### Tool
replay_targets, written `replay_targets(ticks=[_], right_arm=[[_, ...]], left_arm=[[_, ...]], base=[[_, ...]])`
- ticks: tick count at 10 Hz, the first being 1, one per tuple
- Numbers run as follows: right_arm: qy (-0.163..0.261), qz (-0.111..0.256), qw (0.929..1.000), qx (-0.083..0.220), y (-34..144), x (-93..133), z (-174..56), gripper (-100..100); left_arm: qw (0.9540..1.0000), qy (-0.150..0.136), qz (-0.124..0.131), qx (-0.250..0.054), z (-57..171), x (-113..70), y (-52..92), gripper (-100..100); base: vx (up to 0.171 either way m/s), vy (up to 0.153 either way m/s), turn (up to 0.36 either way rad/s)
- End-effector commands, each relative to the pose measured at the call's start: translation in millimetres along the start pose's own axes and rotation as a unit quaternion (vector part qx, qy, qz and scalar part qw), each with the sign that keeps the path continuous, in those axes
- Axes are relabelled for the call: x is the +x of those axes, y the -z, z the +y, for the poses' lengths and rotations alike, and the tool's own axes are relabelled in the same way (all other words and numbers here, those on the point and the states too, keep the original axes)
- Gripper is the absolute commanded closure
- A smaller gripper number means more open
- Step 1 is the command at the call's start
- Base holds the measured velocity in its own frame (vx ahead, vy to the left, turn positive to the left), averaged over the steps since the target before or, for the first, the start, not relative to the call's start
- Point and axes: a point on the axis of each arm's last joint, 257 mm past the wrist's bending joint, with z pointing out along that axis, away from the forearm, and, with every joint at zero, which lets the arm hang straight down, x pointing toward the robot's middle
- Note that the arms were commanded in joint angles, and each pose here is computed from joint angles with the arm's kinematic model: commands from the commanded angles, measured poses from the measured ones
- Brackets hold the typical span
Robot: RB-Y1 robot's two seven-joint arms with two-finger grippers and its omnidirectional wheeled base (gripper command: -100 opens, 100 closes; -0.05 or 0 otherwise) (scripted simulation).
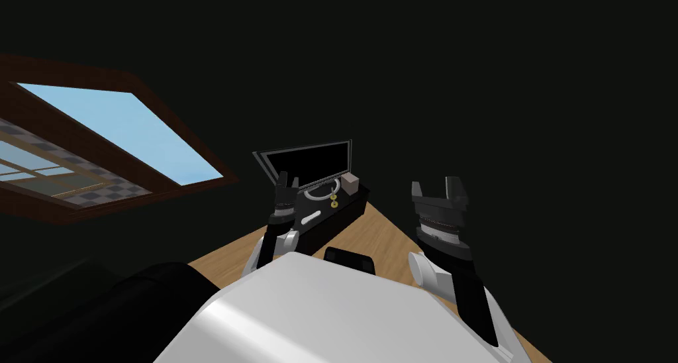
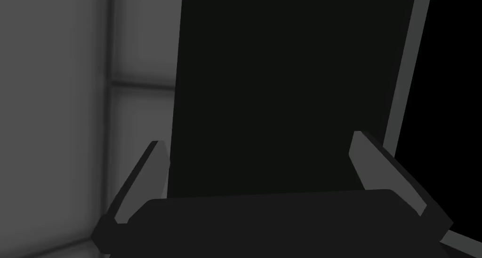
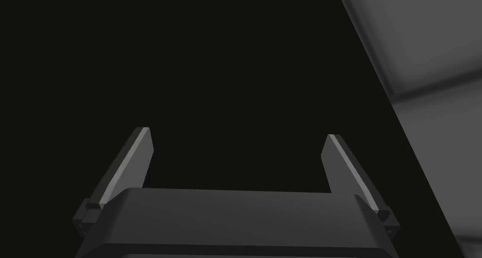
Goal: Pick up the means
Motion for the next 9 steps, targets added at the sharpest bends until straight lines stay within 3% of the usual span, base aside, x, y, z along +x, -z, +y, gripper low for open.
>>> replay_targets(ticks=[1, 5, 6, 9], right_arm=[[0.0, 0.0, 1.0, 0.0, 0.0, 0, 0, 0], [0.0, 0.0, 1.0, 0.0, 0.0, 0, 0, 0], [0.0, 0.0, 1.0, 0.0, 0.0, 0, 0, 0], [0.0, 0.0, 1.0, 0.0, 0.0, 0, 0, 0]], left_arm=[[0.9999, -0.001, 0.013, -0.008, 7, 2.6, 0.0, -100], [0.997, -0.001, 0.046, -0.063, 53, 4.1, 2.2, -100], [0.9967, -0.001, 0.046, -0.067, 54, 4.1, 2.4, -100], [0.9894, 0.002, 0.06, -0.132, 106, -4.7, 7.2, -100]], base=[[0.002, -0.014, 0.01], [0.018, -0.044, 0.022], [0.024, -0.041, 0.006], [0.024, -0.061, 0.022]])
